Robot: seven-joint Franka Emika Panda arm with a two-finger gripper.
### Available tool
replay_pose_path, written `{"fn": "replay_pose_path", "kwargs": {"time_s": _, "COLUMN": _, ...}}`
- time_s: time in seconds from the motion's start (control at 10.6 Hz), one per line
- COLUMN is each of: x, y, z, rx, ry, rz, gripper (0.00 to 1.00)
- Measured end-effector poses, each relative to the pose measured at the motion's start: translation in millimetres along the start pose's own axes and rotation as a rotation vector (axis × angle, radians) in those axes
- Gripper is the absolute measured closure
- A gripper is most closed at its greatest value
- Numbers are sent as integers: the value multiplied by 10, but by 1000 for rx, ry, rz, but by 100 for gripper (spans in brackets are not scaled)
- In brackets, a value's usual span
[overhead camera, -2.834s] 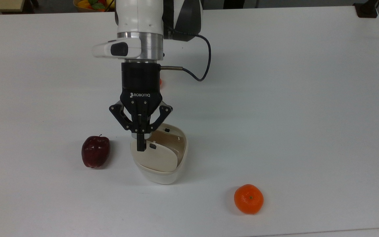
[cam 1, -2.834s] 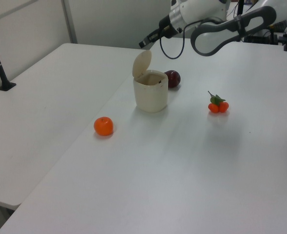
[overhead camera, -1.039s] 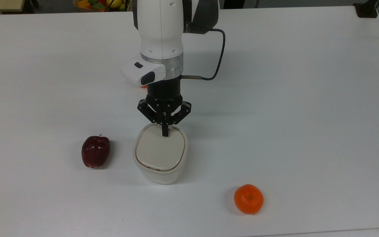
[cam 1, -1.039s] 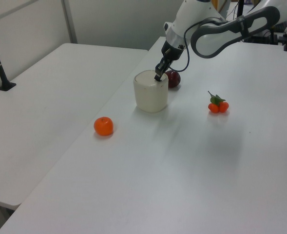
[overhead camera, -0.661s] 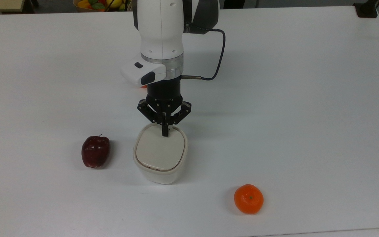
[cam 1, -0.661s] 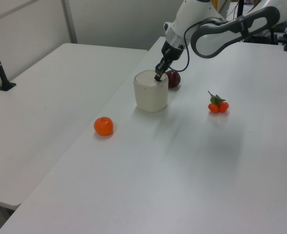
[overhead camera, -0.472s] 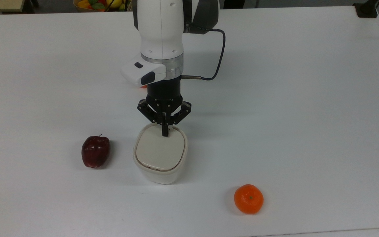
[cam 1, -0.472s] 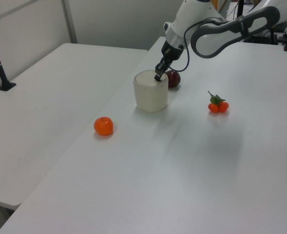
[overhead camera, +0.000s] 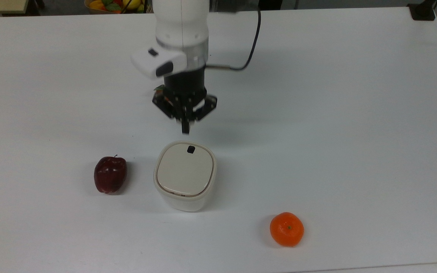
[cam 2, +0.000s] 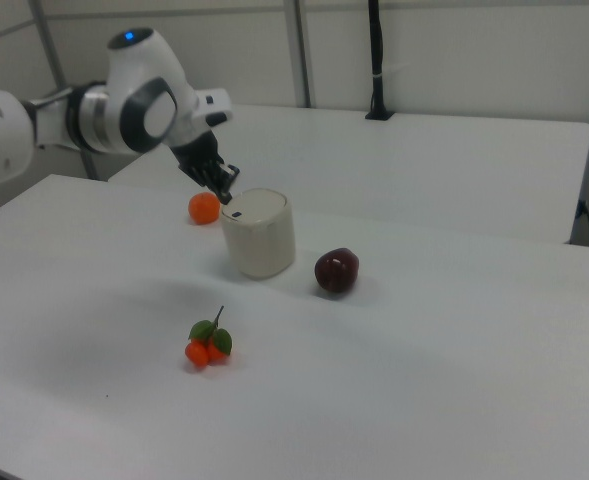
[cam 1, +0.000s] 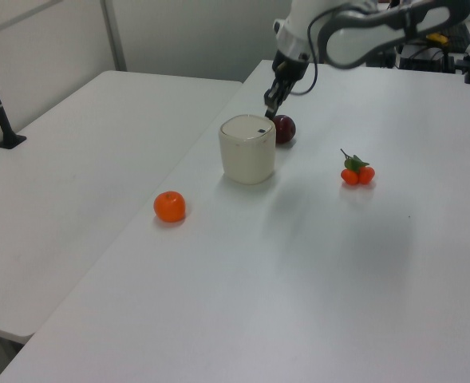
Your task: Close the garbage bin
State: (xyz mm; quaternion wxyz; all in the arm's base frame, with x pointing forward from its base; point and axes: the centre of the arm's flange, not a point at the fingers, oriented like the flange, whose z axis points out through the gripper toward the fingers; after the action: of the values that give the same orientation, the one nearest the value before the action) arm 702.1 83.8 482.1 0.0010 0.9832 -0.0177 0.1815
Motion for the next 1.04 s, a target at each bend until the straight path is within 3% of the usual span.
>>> {"fn": "replay_pose_path", "kwargs": {"time_s": 0.38, "x": -435, "y": 156, "z": -1104, "rx": -55, "ry": -274, "rz": -40, "gripper": 99}}
{"fn": "replay_pose_path", "kwargs": {"time_s": 0.76, "x": -747, "y": 414, "z": -1727, "rx": -75, "ry": -356, "rz": -78, "gripper": 94}}
{"fn": "replay_pose_path", "kwargs": {"time_s": 0.85, "x": -757, "y": 459, "z": -1738, "rx": -76, "ry": -356, "rz": -75, "gripper": 89}}
{"fn": "replay_pose_path", "kwargs": {"time_s": 1.04, "x": -757, "y": 521, "z": -1722, "rx": -78, "ry": -360, "rz": -66, "gripper": 60}}
